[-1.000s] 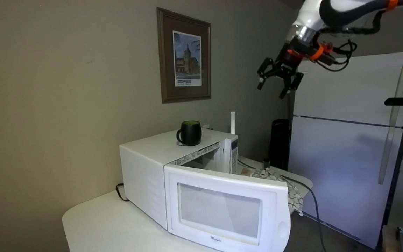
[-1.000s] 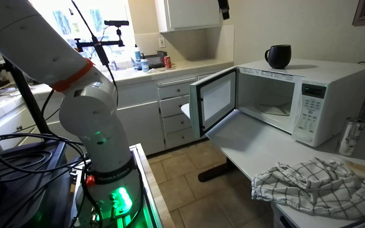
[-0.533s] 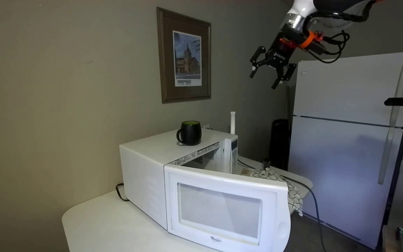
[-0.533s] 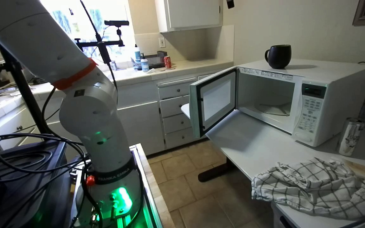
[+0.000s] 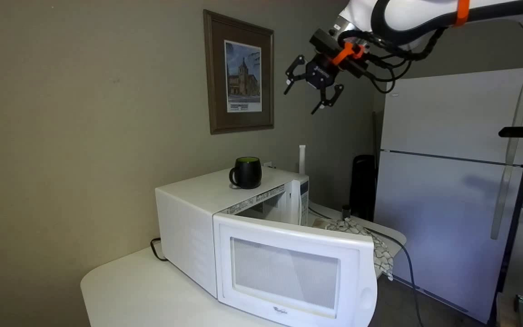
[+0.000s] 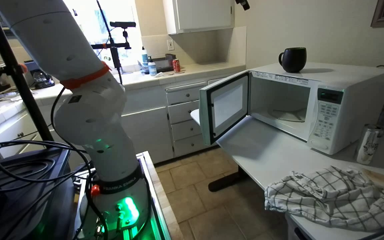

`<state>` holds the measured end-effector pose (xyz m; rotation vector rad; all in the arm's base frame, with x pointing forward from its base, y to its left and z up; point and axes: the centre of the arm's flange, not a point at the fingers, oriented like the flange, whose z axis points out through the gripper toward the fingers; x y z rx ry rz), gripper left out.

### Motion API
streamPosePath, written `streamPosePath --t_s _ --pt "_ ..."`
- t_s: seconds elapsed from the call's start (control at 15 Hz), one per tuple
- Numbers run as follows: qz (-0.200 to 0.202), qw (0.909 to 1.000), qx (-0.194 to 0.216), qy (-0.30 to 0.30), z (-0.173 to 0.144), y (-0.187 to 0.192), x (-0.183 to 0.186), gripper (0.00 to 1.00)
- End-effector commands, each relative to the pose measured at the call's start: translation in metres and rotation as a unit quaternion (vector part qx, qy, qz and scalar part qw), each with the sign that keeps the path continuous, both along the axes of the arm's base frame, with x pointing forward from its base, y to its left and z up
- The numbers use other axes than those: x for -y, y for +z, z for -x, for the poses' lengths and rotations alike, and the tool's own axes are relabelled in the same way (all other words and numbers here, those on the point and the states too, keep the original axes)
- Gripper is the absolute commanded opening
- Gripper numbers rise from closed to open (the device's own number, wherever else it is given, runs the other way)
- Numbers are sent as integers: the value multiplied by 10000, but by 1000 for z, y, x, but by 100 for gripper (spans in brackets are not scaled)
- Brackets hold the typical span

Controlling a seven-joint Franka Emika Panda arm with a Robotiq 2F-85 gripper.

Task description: Move the mug closer to the towel

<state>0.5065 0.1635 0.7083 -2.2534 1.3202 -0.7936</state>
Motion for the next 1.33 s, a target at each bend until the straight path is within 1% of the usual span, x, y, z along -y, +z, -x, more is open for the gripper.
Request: streamPosePath --t_s 0.0,0.07,0.2,0.4,0.47,0.53,0.67,0.73,0.87,0.93,1.13,1.27 --pt "-196 9967 361 -703 -64 -5 -63 100" --pt "-123 9991 264 -304 -21 -9 -18 100" --pt "-217 9983 299 -451 -34 -13 -24 100" --pt "-280 9978 343 -493 -39 -8 -21 100" --pt "-443 9963 340 -647 -47 -15 -26 100" --pt "-736 9941 326 -725 -58 -23 -31 100" --pt "-987 9901 291 -953 -77 -42 -37 100" --pt "-1125 9874 204 -1092 -93 -54 -39 100" --pt "-1248 9819 267 -1400 -117 -76 -42 100" --pt "-1351 9796 197 -1476 -127 -90 -43 100" --pt "-1361 9730 320 -1835 -161 -111 -41 100" --pt "-1334 9724 342 -1883 -179 -117 -46 100"
